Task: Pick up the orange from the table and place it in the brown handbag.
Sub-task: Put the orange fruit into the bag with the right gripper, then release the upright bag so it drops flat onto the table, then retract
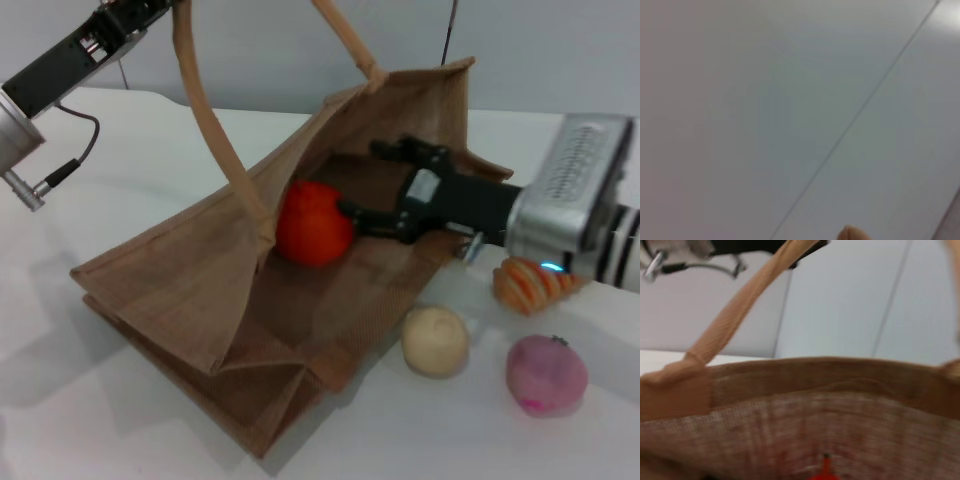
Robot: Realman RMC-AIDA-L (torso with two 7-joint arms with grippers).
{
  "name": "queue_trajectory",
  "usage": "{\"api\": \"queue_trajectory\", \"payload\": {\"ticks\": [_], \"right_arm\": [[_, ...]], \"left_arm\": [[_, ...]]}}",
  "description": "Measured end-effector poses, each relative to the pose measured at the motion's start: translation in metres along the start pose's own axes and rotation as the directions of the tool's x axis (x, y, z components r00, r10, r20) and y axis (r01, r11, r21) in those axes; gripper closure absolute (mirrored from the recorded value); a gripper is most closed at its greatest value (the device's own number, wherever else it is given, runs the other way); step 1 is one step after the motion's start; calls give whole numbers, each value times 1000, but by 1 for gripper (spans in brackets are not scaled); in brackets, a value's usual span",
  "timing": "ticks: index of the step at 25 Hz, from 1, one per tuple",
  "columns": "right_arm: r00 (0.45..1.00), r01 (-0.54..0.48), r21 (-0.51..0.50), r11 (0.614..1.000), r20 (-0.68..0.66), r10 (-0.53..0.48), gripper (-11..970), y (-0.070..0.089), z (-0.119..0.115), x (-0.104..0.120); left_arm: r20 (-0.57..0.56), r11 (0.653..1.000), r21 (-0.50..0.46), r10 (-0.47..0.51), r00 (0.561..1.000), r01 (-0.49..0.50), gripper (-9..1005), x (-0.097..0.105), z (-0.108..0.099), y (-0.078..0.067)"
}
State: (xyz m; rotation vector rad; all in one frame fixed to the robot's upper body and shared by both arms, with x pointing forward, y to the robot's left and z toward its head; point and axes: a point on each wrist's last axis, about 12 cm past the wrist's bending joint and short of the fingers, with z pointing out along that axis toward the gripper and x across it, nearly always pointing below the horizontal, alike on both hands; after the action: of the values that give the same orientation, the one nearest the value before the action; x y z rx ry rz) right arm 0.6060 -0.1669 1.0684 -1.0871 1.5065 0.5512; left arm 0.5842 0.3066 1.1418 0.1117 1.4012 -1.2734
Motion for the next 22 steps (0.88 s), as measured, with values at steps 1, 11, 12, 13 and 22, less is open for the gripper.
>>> {"api": "queue_trajectory", "payload": {"ticks": [1,11,12,13,22], "right_arm": [[1000,-12,18,1000,9,12,144,-2,-6,3],[988,-143,238,961,89,125,83,-19,-62,30],[986,-156,258,954,100,134,82,-19,-67,32],[983,-167,274,947,116,140,82,-19,-71,33],[973,-204,341,918,169,154,84,-21,-83,36]], "left_arm": [[0,1000,-13,0,1000,0,877,0,-1,2],[-20,989,-144,40,999,-43,862,5,0,17],[-25,986,-156,49,998,-52,857,6,1,19],[-28,984,-166,56,998,-60,852,7,1,20],[-60,963,-238,114,992,-125,756,19,3,29]]}}
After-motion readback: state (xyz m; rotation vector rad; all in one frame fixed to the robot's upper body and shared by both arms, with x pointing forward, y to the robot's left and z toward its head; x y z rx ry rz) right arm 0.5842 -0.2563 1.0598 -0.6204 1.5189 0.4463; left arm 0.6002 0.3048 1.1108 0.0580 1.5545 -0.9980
